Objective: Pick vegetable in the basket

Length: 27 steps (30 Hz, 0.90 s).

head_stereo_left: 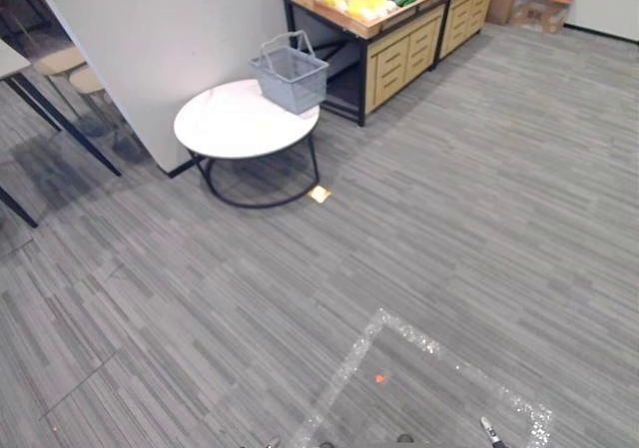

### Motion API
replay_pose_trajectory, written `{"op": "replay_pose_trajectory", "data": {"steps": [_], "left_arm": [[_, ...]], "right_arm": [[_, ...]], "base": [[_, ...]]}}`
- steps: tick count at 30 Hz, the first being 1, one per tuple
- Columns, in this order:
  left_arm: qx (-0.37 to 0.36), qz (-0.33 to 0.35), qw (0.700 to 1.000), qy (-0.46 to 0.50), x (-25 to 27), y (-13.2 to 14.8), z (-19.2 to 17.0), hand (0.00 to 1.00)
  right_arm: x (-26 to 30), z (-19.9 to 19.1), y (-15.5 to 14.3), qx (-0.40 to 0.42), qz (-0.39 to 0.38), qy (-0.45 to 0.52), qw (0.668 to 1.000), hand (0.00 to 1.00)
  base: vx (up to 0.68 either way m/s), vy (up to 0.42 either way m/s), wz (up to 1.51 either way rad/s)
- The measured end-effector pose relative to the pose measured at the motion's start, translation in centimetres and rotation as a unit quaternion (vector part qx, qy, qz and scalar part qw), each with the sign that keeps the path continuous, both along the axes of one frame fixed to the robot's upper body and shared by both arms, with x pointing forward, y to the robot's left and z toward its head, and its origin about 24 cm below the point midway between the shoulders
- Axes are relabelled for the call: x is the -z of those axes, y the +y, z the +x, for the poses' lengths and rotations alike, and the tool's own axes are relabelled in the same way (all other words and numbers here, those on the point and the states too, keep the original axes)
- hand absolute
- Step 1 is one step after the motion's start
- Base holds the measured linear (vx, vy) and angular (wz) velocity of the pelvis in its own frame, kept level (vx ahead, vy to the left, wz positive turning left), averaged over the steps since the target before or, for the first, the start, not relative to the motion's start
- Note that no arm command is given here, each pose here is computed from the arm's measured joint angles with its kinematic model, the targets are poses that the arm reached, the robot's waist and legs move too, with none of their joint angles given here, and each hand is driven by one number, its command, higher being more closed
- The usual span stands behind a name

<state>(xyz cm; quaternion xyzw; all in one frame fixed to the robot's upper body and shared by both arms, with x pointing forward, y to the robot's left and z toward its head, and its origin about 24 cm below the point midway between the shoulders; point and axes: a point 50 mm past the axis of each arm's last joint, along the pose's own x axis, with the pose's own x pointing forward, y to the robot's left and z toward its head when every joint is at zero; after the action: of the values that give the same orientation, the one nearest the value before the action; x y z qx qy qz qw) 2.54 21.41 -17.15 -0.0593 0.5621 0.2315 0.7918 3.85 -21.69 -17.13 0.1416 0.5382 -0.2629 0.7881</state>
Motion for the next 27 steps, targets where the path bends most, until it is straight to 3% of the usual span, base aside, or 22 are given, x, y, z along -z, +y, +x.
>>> {"op": "replay_pose_trajectory", "data": {"steps": [8,22,27], "left_arm": [[0.000,-0.008,1.000,-0.008,0.0,0.0,0.5,0.00],[-0.099,-0.009,0.990,-0.095,-0.9,0.8,4.2,0.00],[-0.105,-0.023,0.990,-0.091,-0.7,0.0,4.1,0.00]], "right_arm": [[0.0,-0.1,-0.1,0.008,0.004,-0.001,1.000,0.00],[-0.3,2.3,-0.1,-0.054,0.000,-0.020,0.998,0.00],[-1.0,5.6,-0.5,-0.088,-0.014,-0.059,0.994,0.00]], "base": [[-0.03,-0.023,-0.01],[0.05,-0.079,-0.06],[0.25,0.026,-0.06]]}}
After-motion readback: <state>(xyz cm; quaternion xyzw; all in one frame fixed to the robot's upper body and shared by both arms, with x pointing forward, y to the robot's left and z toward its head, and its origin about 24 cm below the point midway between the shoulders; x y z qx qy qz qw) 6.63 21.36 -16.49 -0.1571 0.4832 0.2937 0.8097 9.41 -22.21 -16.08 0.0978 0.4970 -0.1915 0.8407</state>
